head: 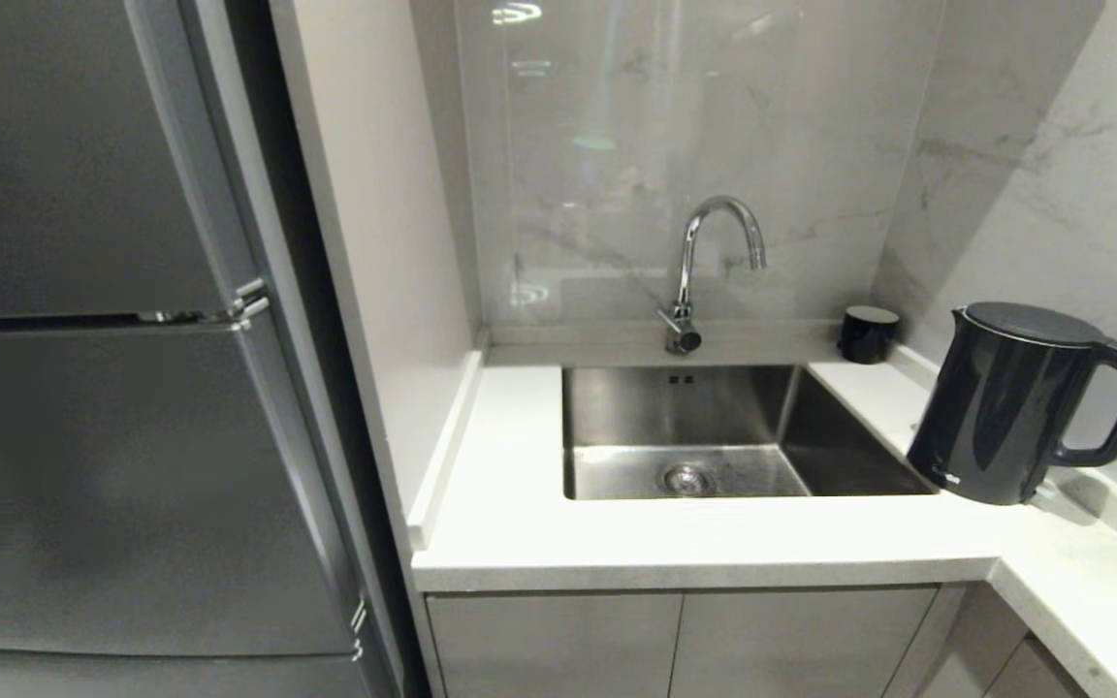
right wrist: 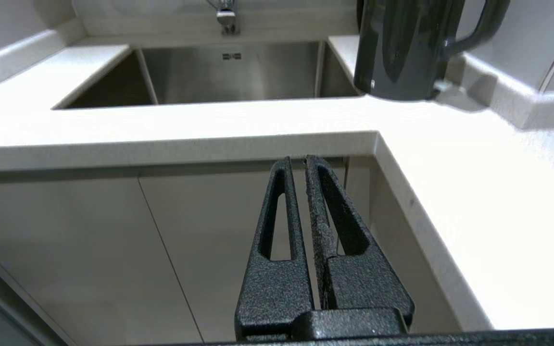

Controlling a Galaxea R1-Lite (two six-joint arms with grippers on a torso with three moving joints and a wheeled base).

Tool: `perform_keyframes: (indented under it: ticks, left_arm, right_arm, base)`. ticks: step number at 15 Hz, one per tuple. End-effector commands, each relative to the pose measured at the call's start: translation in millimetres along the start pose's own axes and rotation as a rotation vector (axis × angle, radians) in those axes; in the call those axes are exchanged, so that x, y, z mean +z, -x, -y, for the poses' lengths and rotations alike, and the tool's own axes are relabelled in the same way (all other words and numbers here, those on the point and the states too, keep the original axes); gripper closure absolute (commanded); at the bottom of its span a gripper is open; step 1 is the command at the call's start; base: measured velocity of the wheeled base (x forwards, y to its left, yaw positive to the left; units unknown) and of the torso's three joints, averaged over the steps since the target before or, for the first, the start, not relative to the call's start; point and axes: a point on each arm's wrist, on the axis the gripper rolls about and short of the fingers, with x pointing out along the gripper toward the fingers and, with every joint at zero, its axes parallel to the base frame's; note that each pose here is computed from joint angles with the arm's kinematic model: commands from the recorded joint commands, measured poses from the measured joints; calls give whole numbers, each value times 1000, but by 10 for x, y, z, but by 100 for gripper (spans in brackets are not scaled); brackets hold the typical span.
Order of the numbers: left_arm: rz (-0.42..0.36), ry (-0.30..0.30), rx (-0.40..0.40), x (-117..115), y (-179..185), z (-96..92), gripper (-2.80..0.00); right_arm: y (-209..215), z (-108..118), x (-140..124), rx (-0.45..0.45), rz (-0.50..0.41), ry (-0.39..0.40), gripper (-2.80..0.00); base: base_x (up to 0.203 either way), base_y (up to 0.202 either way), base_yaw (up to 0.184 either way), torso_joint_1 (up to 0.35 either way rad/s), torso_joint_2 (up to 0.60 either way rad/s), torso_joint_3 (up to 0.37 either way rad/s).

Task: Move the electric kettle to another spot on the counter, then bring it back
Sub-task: Grab the kettle

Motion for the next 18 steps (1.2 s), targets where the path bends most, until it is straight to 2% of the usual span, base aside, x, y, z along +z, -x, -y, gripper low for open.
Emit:
perform_keyframes:
  ticks: [1, 6, 18]
  left_arm:
    - [-2, 0, 0, 0, -1, 0, 0]
    - [-2, 0, 0, 0, -1, 0, 0]
    - [-2, 0, 0, 0, -1, 0, 0]
  right_arm:
    - [0, 0, 0, 0, 0, 0, 0]
    - [0, 0, 0, 0, 0, 0, 0]
    - [0, 0, 0, 0, 0, 0, 0]
  base:
    - [0, 0, 0, 198, -607, -399]
    - [0, 0, 0, 182, -479, -301]
    - [0, 0, 0, 144, -347, -207]
